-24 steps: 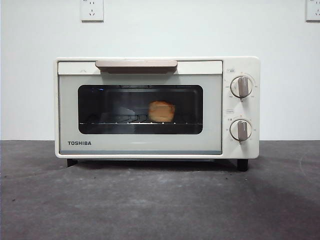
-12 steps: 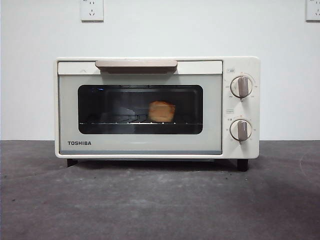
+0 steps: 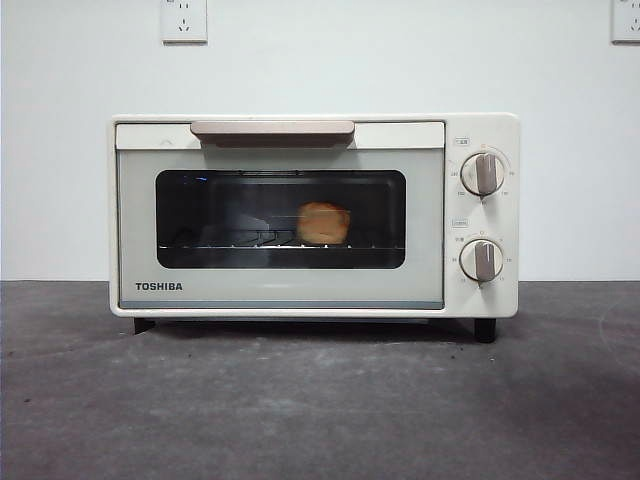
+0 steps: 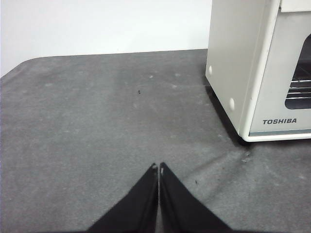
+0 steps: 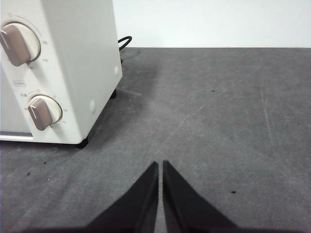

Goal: The left arm flap open the oven, the right arm pick bread and place it into oven, the left arm flap close the oven

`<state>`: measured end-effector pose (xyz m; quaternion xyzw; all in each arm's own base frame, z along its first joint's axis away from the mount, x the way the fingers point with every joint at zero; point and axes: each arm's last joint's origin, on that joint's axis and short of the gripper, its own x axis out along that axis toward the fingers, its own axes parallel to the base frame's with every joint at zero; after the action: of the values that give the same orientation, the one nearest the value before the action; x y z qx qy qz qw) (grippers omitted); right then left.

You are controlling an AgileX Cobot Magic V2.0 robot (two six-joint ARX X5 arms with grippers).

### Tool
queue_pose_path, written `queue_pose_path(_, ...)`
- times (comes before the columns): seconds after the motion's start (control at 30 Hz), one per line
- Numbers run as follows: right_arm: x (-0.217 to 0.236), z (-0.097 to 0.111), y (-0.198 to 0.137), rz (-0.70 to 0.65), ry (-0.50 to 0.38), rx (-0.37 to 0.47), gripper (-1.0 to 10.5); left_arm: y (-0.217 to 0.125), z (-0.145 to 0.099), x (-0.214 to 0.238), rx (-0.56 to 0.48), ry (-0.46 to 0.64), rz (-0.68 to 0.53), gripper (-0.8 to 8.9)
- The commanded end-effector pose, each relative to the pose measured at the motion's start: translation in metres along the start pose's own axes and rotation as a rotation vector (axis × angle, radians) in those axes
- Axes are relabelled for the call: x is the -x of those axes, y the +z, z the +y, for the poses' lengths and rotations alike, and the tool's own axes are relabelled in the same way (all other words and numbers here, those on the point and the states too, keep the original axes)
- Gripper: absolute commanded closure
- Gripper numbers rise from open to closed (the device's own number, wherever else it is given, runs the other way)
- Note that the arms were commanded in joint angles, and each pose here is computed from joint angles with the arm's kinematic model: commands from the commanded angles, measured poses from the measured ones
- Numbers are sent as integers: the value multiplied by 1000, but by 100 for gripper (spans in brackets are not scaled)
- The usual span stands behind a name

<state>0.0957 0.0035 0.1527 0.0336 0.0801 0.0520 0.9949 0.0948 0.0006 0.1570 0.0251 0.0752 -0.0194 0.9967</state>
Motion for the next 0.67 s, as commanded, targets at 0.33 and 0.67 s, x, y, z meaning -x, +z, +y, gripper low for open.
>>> queue_pose_path(0.33,-1,0,-1,-10,-1,-18,936,-7,0,-2,11,-5,24,802)
queue_pose_path(0.67,-1,0,-1,-10,-1,-18,936,-7,0,-2,11,-5,24,802)
